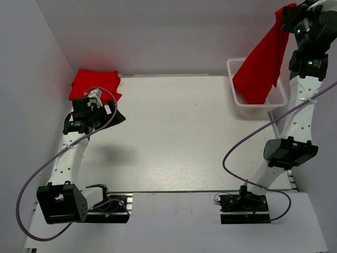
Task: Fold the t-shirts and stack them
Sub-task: Grab crumpled tshirt from bin with the right arm, then move the tshirt to the center of the board
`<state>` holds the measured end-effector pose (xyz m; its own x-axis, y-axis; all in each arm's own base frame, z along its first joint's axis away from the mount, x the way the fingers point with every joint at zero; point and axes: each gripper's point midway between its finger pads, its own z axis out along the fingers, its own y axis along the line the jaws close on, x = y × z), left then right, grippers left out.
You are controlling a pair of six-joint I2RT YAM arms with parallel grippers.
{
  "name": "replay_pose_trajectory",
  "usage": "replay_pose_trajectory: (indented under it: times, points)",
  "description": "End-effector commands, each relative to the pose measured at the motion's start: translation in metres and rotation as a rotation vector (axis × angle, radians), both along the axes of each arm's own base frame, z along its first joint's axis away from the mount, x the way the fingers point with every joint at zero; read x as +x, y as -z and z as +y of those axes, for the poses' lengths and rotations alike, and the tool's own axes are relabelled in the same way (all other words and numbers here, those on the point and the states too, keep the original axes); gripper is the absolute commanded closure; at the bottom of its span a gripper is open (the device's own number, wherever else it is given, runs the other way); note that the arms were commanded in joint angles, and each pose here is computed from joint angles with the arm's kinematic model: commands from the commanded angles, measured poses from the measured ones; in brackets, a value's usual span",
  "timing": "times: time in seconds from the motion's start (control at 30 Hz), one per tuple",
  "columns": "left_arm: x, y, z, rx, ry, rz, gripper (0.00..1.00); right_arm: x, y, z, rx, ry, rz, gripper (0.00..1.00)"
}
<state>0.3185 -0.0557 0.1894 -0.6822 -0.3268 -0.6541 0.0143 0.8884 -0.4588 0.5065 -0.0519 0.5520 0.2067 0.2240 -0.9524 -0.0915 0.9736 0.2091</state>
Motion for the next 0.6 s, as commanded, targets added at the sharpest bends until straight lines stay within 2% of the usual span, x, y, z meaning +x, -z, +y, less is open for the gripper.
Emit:
replay_pose_trajectory:
  times: [0.0,0.17,0.33,0.4,0.57]
  points:
    - [0.001,-0.013,-0.002,-0.017,0.010,-0.027,0.00,-0.054,-0.102,0.037,-0.016,-0.158,-0.311,1.00]
    - [0.000,-0.016,-0.002,-0.016,0.010,-0.036,0.00,-0.108,-0.164,0.077,-0.029,-0.359,-0.540,1.00]
    - [-0.001,-0.023,-0.006,-0.029,0.028,-0.055,0.00,-0.153,-0.191,0.103,0.054,-0.535,-0.639,1.00]
    - [0.000,-0.026,-0.008,-0.037,0.039,-0.065,0.00,-0.174,-0.203,0.111,0.037,-0.578,-0.710,1.00]
    - [-0.003,-0.032,-0.010,-0.042,0.048,-0.086,0.00,-0.223,-0.222,0.135,0.042,-0.680,-0.780,1.00]
